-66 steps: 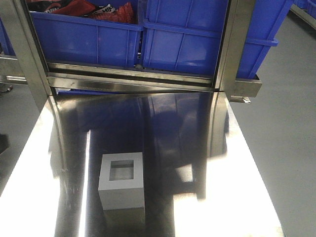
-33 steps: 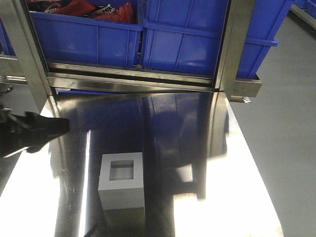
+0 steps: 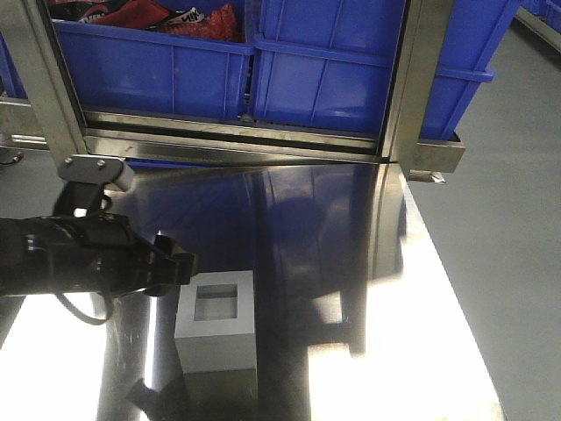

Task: Sort gray base to blue bin
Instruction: 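Reach the left gripper down over the gray block's rim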

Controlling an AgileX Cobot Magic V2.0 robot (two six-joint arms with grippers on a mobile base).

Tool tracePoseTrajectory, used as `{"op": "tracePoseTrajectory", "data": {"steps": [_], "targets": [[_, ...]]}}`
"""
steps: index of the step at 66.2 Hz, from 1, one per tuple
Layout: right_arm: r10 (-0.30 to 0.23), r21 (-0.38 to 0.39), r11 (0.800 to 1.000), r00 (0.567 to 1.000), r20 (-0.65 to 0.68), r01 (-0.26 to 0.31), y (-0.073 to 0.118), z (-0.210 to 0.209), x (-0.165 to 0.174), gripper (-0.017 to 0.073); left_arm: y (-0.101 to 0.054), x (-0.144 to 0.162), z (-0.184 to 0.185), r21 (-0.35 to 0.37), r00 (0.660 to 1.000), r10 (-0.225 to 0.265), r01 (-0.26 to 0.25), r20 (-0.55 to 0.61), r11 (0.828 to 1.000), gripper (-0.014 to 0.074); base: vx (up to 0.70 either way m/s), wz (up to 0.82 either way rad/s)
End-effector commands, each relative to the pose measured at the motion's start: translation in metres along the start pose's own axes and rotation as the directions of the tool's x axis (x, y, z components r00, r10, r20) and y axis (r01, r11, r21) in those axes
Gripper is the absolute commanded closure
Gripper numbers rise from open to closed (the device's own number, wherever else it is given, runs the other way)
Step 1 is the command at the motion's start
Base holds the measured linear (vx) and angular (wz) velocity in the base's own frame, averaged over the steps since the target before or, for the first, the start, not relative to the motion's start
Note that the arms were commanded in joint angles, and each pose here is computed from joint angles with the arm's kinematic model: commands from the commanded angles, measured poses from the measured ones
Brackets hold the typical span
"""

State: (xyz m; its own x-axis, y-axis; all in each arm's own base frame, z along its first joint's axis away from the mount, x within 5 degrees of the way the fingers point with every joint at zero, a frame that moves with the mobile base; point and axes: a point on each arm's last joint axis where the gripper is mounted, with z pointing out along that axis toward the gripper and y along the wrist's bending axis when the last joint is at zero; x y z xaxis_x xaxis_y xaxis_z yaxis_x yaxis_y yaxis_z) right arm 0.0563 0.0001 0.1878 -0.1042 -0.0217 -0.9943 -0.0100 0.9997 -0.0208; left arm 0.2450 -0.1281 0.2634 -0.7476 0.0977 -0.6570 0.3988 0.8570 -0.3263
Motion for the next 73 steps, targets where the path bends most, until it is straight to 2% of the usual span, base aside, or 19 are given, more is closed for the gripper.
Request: {"op": "tracePoseTrajectory", "data": {"steps": [1, 9, 15, 28, 43, 59, 73], "targets": [[-0.011, 0.003, 1.0, 0.997, 0.071, 0.011, 0.0, 0.0, -0.003, 0.0568, -0.009, -0.017, -0.001, -0.007, 0.998, -0.006, 0.007, 0.063, 1.0, 0.016, 0.0, 0.0], [-0.011, 0.003, 1.0, 0.997, 0.071, 0.011, 0.0, 0.0, -0.003, 0.0568, -0.014, -0.02, 0.011, -0.03, 1.0, 0.002, -0.001, 0.029, 1.0, 0.016, 0.0, 0.0], [-0.011, 0.003, 1.0, 0.997, 0.071, 0.011, 0.0, 0.0, -0.003, 0.0568, -0.01, -0.02, 0.018, -0.072, 1.0, 0.0, -0.001, -0.006, 0.997, 0.016, 0.0, 0.0], [-0.011, 0.003, 1.0, 0.997, 0.071, 0.011, 0.0, 0.0, -0.003, 0.0568, -0.001, -0.016, 0.021, -0.168, 0.998, -0.057, 0.05, -0.038, 0.985, 0.016, 0.0, 0.0], [-0.011, 0.003, 1.0, 0.997, 0.071, 0.011, 0.0, 0.0, -0.003, 0.0568, -0.007, -0.012, 0.024, -0.16, 0.996, -0.049, 0.037, -0.071, 0.986, 0.016, 0.0, 0.0], [-0.011, 0.003, 1.0, 0.997, 0.071, 0.011, 0.0, 0.0, -0.003, 0.0568, -0.004, -0.006, 0.037, -0.178, 0.988, -0.106, 0.085, -0.112, 0.98, 0.016, 0.0, 0.0], [-0.011, 0.003, 1.0, 0.997, 0.071, 0.011, 0.0, 0.0, -0.003, 0.0568, -0.003, -0.004, 0.044, -0.175, 0.984, -0.133, 0.11, -0.122, 0.978, 0.016, 0.0, 0.0]]}}
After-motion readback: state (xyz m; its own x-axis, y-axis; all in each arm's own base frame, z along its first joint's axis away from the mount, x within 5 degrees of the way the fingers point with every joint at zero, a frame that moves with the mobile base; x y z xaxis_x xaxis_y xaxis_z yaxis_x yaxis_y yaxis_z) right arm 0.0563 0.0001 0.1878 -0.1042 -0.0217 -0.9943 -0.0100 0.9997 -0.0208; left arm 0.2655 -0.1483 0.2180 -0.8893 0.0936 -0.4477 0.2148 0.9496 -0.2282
